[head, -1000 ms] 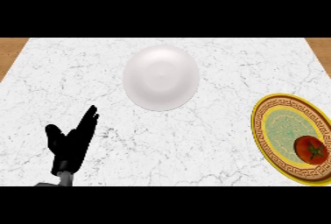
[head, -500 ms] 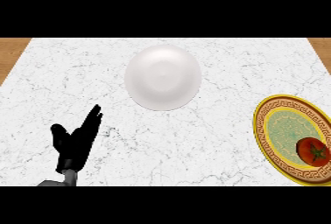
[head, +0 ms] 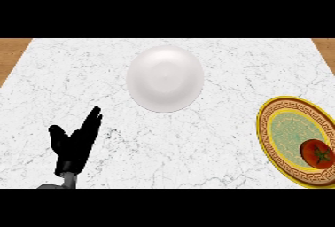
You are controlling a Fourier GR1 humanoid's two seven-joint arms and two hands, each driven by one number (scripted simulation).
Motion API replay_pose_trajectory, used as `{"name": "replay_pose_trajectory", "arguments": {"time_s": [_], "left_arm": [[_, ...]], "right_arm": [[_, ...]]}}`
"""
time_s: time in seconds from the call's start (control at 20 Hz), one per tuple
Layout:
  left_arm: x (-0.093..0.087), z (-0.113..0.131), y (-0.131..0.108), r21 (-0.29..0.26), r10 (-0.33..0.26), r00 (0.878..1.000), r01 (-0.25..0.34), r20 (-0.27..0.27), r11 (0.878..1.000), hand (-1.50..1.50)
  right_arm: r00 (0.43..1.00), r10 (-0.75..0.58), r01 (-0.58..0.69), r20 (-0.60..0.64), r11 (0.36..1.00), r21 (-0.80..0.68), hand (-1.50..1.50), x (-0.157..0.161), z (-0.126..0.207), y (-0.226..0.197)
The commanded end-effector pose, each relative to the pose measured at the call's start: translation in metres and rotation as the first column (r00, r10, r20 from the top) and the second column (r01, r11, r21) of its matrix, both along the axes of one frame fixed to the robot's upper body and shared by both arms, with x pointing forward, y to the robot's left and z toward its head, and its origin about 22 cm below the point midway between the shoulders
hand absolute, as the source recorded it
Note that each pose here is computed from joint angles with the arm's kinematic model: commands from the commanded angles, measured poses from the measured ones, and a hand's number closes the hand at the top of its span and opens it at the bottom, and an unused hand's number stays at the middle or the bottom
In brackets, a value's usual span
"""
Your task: Pick the tomato from the plate and place it in the plate
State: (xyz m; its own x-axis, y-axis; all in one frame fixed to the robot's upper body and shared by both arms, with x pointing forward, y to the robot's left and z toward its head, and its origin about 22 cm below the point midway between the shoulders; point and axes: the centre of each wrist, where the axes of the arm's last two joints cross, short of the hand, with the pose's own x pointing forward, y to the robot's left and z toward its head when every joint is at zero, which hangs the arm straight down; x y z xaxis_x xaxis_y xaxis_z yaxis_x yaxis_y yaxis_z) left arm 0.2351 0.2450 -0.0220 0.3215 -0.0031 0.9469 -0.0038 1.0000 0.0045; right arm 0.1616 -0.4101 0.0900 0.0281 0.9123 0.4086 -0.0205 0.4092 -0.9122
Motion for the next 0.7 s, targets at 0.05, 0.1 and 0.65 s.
{"name": "replay_pose_trajectory", "arguments": {"time_s": [0.05,0.1,0.65], "left_arm": [[0.000,-0.025,-0.018,-0.001,-0.002,0.997,0.001,-0.073,1.000,0.00],[0.002,-0.004,-0.009,0.001,-0.012,0.999,0.012,-0.051,1.000,0.00],[0.000,-0.016,0.000,0.009,-0.020,0.998,0.020,-0.053,1.000,0.00]], "right_arm": [[1.000,0.009,-0.009,0.002,1.000,0.000,-1.50,0.016,-0.002,0.019],[1.000,0.004,-0.004,-0.014,1.000,-0.005,-1.50,0.016,-0.023,0.016],[0.994,-0.102,0.097,-0.033,0.987,-0.128,-1.50,0.020,-0.047,0.020]]}}
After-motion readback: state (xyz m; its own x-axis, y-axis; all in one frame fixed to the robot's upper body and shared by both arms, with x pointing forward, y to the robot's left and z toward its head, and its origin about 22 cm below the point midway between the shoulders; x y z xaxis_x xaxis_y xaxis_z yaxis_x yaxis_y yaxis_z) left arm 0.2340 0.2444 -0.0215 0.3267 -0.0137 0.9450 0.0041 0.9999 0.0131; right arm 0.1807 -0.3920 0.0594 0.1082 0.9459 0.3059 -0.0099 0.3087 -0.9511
